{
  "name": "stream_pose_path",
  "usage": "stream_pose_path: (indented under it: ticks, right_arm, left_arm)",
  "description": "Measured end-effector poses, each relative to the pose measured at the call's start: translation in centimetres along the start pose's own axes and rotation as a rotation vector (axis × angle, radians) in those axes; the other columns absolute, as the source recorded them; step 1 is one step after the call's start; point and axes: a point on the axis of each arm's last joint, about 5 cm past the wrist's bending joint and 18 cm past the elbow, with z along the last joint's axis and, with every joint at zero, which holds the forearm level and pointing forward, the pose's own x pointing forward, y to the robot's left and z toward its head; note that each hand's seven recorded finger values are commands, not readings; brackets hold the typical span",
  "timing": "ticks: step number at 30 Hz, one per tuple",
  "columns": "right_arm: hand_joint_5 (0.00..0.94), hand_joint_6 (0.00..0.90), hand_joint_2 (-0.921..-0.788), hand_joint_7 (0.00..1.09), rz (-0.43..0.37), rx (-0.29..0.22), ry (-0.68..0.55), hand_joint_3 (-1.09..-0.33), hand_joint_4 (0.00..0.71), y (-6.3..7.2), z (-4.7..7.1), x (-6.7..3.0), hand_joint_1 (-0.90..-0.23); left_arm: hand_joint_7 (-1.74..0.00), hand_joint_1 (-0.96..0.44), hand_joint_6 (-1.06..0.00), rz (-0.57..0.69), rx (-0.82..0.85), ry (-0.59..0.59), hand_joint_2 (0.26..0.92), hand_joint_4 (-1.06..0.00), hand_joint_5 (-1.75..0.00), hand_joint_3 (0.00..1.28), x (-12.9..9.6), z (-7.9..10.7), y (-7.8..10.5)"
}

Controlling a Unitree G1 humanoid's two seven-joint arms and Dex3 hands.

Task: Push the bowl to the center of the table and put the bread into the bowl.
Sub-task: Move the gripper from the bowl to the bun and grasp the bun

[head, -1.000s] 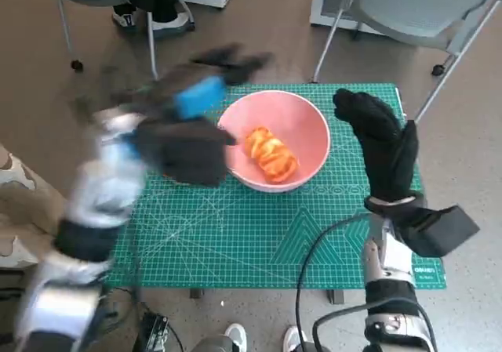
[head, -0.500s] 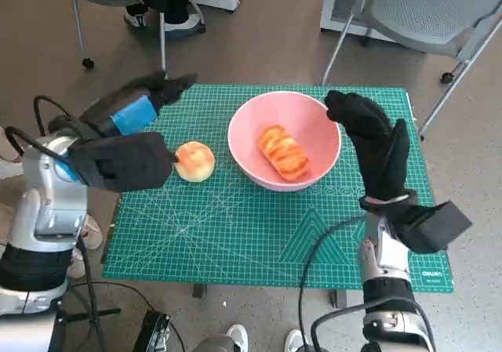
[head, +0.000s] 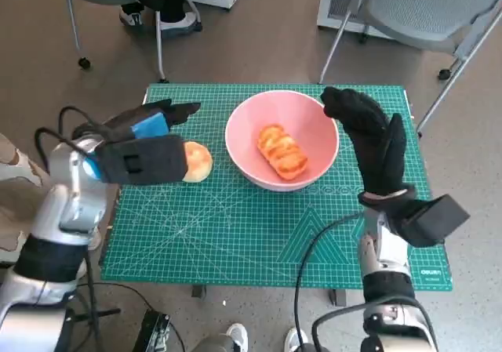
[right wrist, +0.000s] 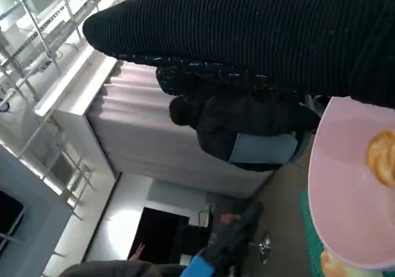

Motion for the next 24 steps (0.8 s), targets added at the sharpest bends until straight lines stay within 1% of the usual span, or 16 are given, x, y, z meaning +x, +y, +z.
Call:
stream_pose_path:
  ticks: [7, 14, 19, 24]
  right_arm:
    - [0.002, 0.077, -0.921, 0.48, 0.007, -0.005, -0.002, -0.820, 0.226, -0.1, 0.1, 0.02, -0.632]
    - [0.002, 0.073, -0.921, 0.48, 0.009, -0.010, -0.005, -0.820, 0.226, -0.3, 0.2, -0.06, -0.633]
    - [0.002, 0.070, -0.921, 0.48, 0.005, -0.015, -0.005, -0.822, 0.226, -0.4, 0.2, -0.21, -0.633]
    - [0.002, 0.070, -0.921, 0.47, -0.002, -0.015, -0.006, -0.822, 0.226, -0.5, 0.2, -0.29, -0.633]
  left_arm:
    - [0.00, -0.45, -0.13, -0.044, 0.024, 0.044, 0.689, 0.00, 0.00, 0.00, 2.1, 0.5, -0.7]
    - [0.00, -0.45, -0.12, -0.109, 0.072, 0.138, 0.688, 0.00, 0.00, 0.00, 4.4, 1.0, -1.9]
    - [0.00, -0.46, -0.12, -0.146, 0.118, 0.188, 0.689, 0.00, 0.00, 0.00, 5.5, 1.4, -2.6]
    - [0.00, -0.47, -0.12, -0.167, 0.145, 0.221, 0.689, 0.00, 0.00, 0.00, 6.1, 1.6, -2.8]
